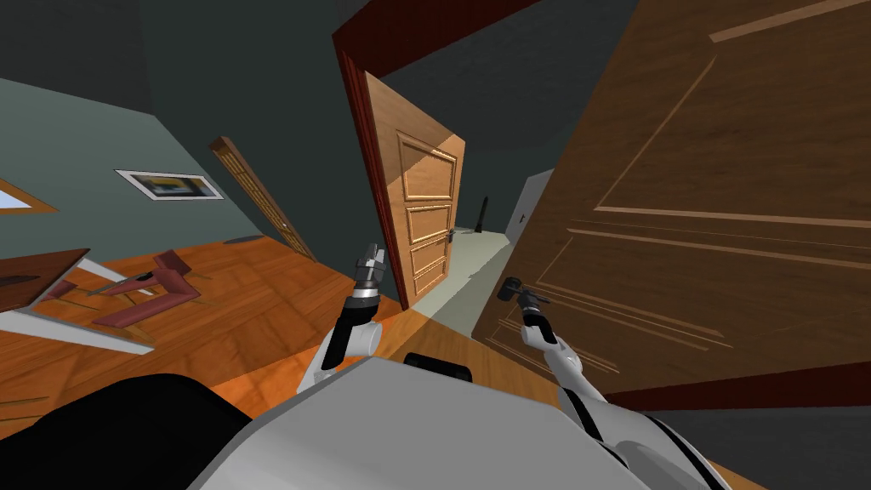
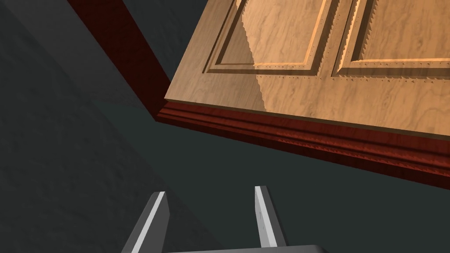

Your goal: Push the door open

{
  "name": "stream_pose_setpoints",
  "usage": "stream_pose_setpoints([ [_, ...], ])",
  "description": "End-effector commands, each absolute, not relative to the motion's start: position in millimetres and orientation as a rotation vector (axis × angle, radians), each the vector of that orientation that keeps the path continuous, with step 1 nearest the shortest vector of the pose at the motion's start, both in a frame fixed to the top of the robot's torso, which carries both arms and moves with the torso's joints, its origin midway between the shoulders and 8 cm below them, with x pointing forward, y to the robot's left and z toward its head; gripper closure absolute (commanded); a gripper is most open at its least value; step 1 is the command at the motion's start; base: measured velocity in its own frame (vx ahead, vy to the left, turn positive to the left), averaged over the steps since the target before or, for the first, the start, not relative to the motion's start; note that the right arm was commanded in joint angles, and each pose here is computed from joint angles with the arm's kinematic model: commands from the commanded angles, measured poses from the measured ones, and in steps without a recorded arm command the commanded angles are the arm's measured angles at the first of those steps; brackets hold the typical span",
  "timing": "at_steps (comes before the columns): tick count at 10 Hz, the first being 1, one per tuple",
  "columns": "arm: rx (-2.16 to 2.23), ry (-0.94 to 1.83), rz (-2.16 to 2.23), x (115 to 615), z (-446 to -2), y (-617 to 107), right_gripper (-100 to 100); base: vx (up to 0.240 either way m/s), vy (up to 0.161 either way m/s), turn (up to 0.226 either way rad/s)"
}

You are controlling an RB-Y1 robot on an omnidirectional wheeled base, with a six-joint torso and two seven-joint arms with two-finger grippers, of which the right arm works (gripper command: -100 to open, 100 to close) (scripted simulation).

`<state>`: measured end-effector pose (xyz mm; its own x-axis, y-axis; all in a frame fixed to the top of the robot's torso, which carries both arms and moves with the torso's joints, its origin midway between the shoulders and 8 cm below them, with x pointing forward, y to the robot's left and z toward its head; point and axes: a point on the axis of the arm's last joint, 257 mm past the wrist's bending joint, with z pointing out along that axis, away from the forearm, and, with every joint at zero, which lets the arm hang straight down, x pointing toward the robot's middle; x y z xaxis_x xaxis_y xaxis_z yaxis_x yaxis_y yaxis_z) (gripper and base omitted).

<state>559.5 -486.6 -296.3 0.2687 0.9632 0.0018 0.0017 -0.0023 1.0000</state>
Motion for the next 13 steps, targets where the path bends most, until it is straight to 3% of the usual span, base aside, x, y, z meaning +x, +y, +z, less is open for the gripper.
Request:
stream_pose_setpoints([
  [1, 1.307, 0.973, 1.003, 562.3, -279.9, -496.1, 100, 0.153, -0.01, 0.003],
  [13, 1.335, 0.87, 0.914, 553.3, -272.4, -527.3, 100, 0.094, -0.007, -0.005],
])
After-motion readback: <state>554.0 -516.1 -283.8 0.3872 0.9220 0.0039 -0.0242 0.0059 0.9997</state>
